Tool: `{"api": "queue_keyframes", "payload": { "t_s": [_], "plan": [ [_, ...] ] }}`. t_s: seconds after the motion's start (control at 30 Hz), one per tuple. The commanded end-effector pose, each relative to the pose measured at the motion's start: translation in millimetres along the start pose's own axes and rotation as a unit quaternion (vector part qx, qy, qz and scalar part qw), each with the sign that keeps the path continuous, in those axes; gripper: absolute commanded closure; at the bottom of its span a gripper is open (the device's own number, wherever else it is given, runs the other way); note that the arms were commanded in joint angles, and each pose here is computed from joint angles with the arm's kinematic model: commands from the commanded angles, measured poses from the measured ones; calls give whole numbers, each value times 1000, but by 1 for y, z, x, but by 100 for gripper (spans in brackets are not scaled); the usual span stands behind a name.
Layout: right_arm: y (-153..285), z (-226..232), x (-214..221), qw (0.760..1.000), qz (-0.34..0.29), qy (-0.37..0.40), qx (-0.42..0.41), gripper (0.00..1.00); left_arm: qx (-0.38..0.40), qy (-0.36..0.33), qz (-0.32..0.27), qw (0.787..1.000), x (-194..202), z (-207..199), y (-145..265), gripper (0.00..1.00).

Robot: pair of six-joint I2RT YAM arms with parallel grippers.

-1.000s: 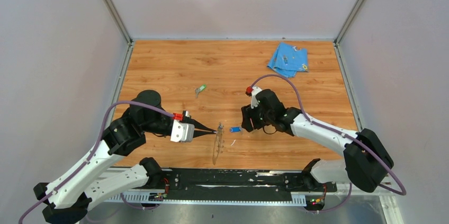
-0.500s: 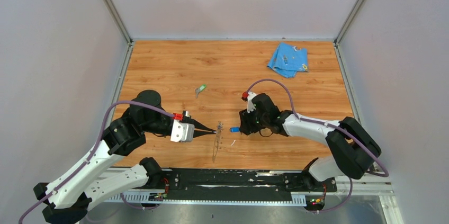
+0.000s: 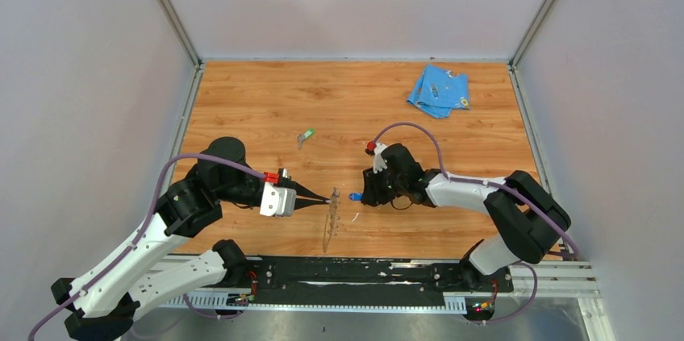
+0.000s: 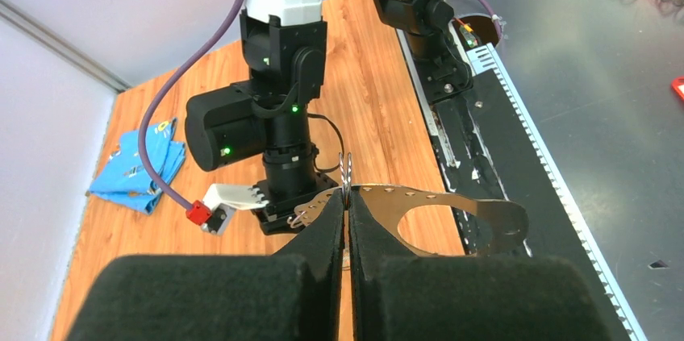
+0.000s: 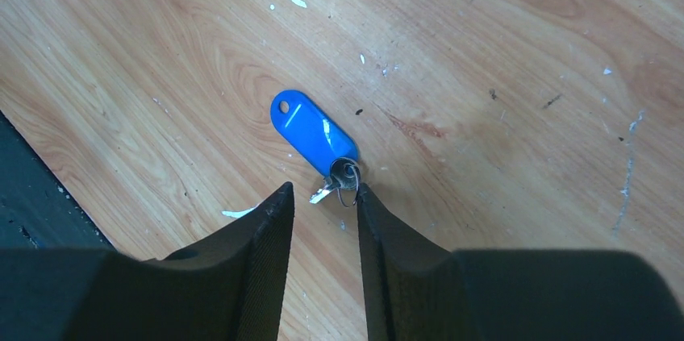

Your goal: Put the keys on the keyring

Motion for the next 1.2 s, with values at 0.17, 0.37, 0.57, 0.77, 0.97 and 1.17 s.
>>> {"api": "queue_keyframes", "payload": {
  "t_s": [0.17,0.37,0.57,0.77,0.97,1.17],
  "plan": [
    [6,-7,8,1000,1,-19,12,68,0,-9,-12,1000,-10,1,2,100],
    [10,-9,9,1000,-1,-20,20,78,0,-9,-13,1000,-10,1,2,100],
    [7,-11,8,999,-2,-27,26,89,0,-8,-12,1000,-10,2,2,100],
    [3,-10,5,999,-2,-32,25,85,1,-10,-10,1000,-10,1,2,100],
    [2,-12,5,999,-8,-35,30,91,4,-13,-7,1000,-9,0,3,100],
    [1,-8,0,999,-24,-42,19,100,7,-18,0,1000,-4,-3,4,100]
  ]
}}
Point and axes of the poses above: each gripper's point midway between its finger pads, its own y axis back along the fingers, its own z axis along the line the jaws close on, x = y × z, the point moved 9 cm from there along y, back along the fingers, and after that the axes turned 2 degrees about -y, right-handed, at the moved point
